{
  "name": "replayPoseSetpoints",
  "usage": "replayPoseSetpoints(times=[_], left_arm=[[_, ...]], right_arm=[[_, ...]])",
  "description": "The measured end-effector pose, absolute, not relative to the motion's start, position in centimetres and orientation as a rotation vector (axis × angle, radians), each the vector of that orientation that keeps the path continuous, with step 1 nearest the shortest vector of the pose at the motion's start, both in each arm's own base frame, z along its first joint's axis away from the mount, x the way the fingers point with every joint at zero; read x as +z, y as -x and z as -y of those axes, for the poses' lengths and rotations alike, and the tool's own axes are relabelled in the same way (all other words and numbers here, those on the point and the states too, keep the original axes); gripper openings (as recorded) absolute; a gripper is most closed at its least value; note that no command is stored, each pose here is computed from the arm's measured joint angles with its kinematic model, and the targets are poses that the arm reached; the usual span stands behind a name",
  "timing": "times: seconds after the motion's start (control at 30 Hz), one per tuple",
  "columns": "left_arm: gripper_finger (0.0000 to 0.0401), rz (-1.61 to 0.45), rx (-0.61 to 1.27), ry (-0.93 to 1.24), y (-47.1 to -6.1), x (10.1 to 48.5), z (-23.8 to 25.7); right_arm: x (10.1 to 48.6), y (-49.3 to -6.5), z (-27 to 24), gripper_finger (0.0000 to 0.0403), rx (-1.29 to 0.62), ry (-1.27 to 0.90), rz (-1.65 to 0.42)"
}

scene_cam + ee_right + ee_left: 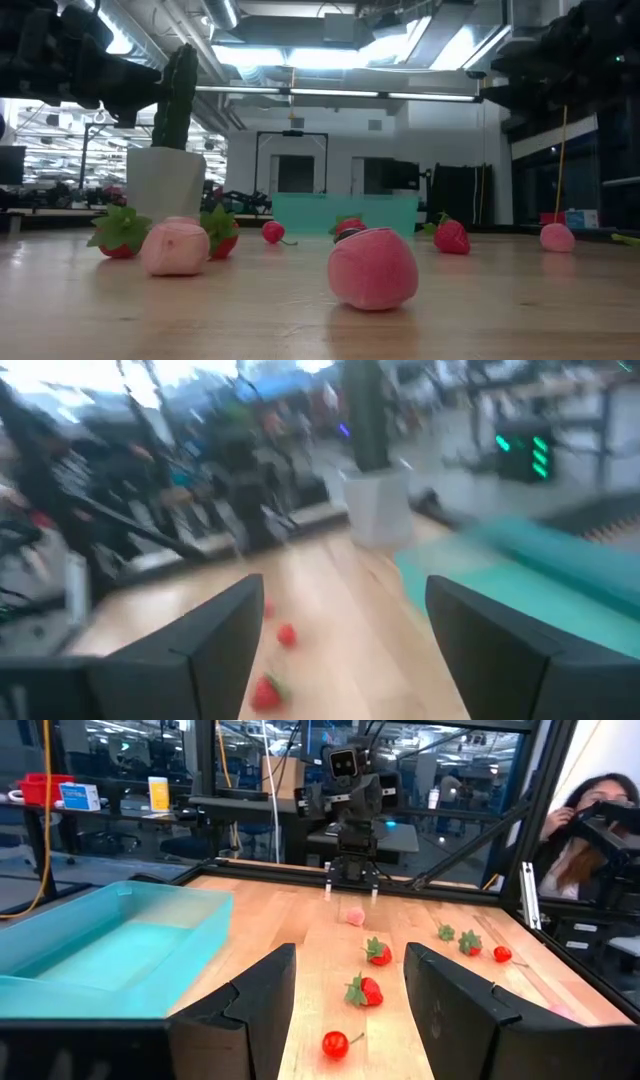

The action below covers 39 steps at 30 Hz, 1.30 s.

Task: Pick and placing Produce into tupperware
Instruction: Put the peach into the container

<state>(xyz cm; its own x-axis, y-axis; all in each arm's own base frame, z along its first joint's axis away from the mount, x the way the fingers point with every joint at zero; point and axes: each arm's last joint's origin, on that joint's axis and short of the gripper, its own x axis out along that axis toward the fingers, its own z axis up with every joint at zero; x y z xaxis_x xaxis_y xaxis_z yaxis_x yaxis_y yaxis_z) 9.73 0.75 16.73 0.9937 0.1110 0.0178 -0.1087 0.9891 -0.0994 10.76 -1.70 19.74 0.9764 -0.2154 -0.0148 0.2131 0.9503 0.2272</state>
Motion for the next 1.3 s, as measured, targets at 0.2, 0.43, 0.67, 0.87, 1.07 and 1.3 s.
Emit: replayPoseSetpoints(times=[0.2, 0.43, 0.67, 0.87, 1.07, 1.3], left_arm=[[0.0181, 0.024, 0.113, 0.101, -9.7, 16.7, -0.8], [0.0181, 0.024, 0.113, 0.101, -9.7, 16.7, -0.8], [0.0181, 0.025, 0.112, 0.116, -9.7, 16.7, -0.8], [0.0181, 0.037, 0.131, 0.152, -9.7, 16.8, -0.8], [0.0181, 0.036, 0.131, 0.15, -9.7, 16.8, -0.8], [0.0181, 0.036, 0.131, 0.152, -9.7, 16.8, -0.8]], right_arm=[[22.5, -10.8, 1.6, 0.0279, -0.252, -0.335, -0.209], [24.1, -11.4, 1.7, 0.0279, -0.346, -0.542, -0.458], [23.2, -13.0, 1.9, 0.0278, -0.501, -0.669, -0.742], [22.2, -14.0, 2.1, 0.0278, -0.655, -0.792, -0.928], [20.7, -15.4, 2.2, 0.0278, -0.75, -0.836, -1.027], [19.0, -17.0, 1.8, 0.0278, -0.758, -0.793, -1.13]])
